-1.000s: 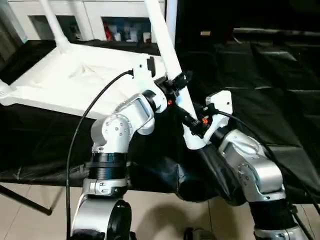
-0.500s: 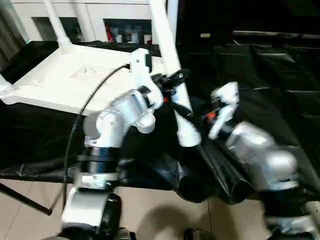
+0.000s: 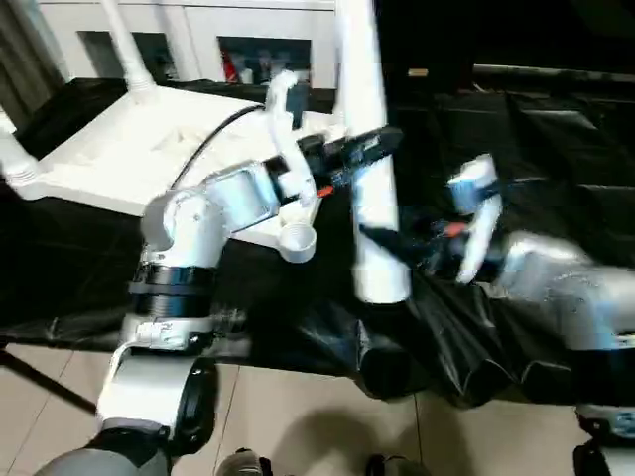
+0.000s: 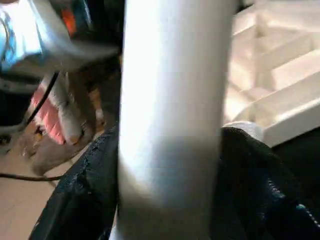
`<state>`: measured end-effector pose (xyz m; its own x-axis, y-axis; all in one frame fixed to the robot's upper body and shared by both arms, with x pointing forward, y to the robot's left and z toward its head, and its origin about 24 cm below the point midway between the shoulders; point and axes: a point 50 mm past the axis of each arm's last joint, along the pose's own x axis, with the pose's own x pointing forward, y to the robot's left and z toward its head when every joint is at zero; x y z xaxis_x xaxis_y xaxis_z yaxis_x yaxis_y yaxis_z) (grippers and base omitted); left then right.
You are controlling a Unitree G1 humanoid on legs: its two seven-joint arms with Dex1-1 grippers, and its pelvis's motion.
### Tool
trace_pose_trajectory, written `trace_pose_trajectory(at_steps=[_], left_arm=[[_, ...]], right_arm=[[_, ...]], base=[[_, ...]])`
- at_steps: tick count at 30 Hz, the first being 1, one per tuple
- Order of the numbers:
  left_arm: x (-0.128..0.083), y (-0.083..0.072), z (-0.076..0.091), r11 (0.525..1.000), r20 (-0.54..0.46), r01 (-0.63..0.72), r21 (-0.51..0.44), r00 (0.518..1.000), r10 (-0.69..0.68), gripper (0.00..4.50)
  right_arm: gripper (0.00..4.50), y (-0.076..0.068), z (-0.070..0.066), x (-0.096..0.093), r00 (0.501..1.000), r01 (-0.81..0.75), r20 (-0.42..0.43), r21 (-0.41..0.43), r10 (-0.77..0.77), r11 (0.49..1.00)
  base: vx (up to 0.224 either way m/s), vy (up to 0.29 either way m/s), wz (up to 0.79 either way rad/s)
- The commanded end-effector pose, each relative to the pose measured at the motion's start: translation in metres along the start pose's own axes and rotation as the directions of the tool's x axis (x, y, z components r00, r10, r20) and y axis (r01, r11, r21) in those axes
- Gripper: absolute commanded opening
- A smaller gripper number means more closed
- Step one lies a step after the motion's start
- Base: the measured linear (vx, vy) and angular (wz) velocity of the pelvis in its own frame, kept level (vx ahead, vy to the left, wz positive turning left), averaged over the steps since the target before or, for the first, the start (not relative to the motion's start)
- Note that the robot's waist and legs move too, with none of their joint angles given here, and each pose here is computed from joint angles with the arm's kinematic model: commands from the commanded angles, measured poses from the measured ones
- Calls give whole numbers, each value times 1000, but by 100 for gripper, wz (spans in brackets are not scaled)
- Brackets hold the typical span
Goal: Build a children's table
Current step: Pick table leg
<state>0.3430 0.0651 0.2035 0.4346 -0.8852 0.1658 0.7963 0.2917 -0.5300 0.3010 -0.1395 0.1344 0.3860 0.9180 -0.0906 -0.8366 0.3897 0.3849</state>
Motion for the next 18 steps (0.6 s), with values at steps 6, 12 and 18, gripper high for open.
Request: trace_pose_trajectory(at_steps=[6,12,18], left_arm=[[4,-15,9,992,19,126,0,992,-126,182],[2,-15,8,991,12,131,0,991,-131,182],[6,1,0,991,28,-104,87,994,102,252]], right_arm=[[266,-5,-1,5,999,46,-21,34,-46,998],[204,-4,1,5,1000,30,4,47,-30,998],[196,1,11,19,983,135,132,-46,-128,990]], base=[[0,0,0],[0,0,0],[0,0,0]])
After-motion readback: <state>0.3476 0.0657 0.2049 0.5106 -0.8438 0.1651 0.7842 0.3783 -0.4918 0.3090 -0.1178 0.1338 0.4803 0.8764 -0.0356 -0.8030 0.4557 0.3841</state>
